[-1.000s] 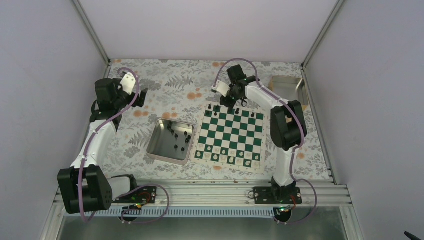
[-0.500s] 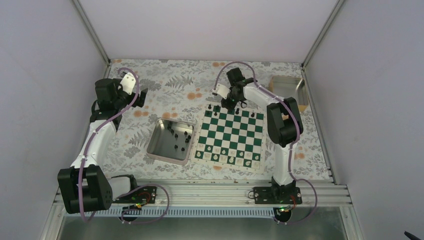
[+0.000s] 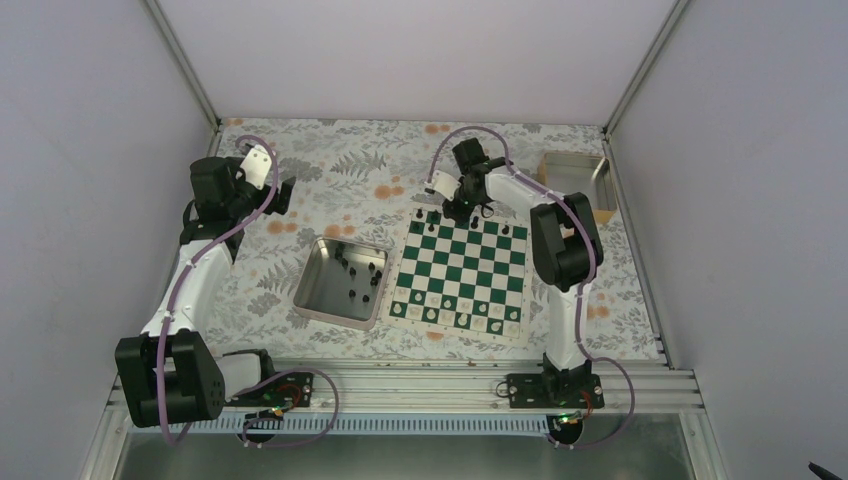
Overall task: Set up the chess pieces on the board
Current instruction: Place the chess piece on the chessboard.
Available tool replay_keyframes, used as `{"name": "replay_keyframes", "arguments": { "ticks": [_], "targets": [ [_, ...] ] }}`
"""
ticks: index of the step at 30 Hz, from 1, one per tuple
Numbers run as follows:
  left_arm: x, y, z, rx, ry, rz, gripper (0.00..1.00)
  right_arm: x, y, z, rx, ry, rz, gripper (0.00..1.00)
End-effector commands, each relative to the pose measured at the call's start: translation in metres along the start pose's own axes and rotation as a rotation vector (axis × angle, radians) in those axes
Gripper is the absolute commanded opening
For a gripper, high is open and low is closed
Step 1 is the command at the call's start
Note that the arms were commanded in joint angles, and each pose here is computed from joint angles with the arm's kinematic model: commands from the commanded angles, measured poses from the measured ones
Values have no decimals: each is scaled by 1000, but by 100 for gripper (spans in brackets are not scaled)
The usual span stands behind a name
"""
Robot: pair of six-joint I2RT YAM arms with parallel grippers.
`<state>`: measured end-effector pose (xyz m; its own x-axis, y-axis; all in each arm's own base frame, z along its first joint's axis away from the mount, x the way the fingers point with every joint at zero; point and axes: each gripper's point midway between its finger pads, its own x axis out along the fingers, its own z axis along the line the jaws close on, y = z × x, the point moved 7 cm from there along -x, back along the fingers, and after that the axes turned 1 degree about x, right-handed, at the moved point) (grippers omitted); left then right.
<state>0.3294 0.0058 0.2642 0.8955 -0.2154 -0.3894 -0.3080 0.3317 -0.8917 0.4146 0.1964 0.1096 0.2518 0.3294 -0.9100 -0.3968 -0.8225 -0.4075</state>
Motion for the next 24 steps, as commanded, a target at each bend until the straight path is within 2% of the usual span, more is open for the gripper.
{"name": "replay_keyframes", "arguments": {
  "ticks": [1, 17, 24],
  "targets": [
    [-1, -3, 2, 10, -8, -14, 100, 5, 2, -2, -1, -22, -8, 10],
    [-1, -3, 2, 9, -8, -12, 100, 11, 4, -1, 5, -45, 9, 11],
    [-1, -3, 2, 11, -6, -13, 100, 10, 4, 0, 8, -50, 10, 17]
  ]
}}
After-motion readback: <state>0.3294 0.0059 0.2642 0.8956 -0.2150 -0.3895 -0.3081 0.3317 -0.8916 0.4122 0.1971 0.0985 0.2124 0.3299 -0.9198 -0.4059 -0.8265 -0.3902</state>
